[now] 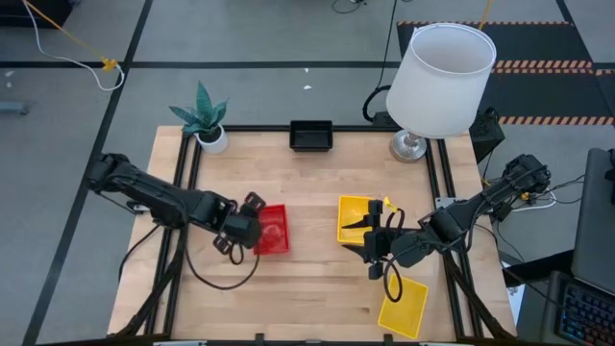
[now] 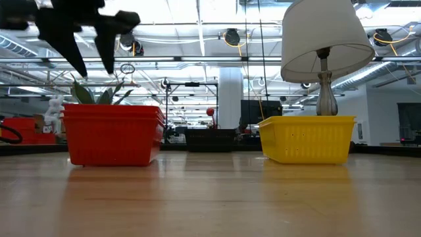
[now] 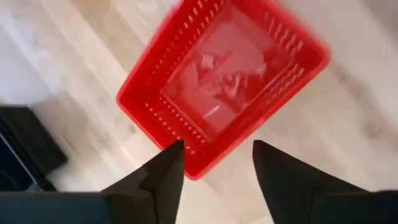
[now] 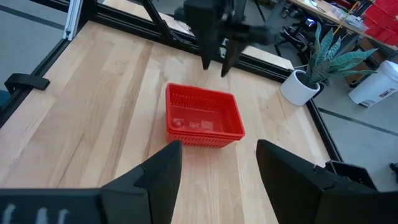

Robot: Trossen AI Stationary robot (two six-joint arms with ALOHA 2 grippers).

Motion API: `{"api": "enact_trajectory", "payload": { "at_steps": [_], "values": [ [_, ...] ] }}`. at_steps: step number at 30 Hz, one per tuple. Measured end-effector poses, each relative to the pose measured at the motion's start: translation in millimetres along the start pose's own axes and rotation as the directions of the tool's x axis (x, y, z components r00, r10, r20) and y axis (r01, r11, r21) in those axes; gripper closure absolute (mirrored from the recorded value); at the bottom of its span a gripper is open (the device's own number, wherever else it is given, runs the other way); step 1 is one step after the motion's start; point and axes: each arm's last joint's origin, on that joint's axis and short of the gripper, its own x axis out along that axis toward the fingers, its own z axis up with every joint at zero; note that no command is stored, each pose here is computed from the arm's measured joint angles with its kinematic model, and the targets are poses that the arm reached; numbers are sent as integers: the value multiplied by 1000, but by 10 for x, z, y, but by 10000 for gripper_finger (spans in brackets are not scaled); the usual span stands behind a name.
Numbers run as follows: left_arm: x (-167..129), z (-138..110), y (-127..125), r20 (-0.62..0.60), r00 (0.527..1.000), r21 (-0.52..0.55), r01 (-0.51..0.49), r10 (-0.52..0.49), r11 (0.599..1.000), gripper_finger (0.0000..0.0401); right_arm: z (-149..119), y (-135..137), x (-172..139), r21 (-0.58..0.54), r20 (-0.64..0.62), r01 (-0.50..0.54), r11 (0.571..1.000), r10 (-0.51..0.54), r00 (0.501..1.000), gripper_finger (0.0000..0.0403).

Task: Stack baskets by color
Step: Stack the bottom red basket on the stacked top red baskets

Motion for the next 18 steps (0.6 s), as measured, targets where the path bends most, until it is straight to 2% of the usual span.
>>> {"api": "enact_trajectory", "payload": {
  "at_steps": [3, 6, 8, 10, 15, 18],
  "values": [
    [-95, 3, -46, 68, 997, -143, 49, -40, 989, 240, 0, 0, 0, 0, 0, 0, 1000, 0, 1000, 200],
    [-140, 83, -82, 180, 980, -308, 143, -90, 941, 274, 0, 0, 0, 3, 0, 0, 1000, 0, 1000, 200],
    [-143, 146, -154, 231, 966, -373, 199, -117, 906, 299, 1, 0, 0, 3, 1, 0, 1000, 0, 1000, 200],
    [-114, 209, -259, 247, 960, -403, 227, -133, 887, 324, 1, 0, 0, 3, 1, 0, 1000, 0, 1000, 200],
    [21, 345, -528, 261, 953, -394, 252, -155, 884, 388, 2, 0, 0, 4, 2, 0, 1000, 0, 1000, 200],
    [152, 389, -622, 290, 945, -420, 265, -148, 868, 394, 8, 0, 0, 7, 7, 0, 1000, 0, 1000, 200]
  ]
}}
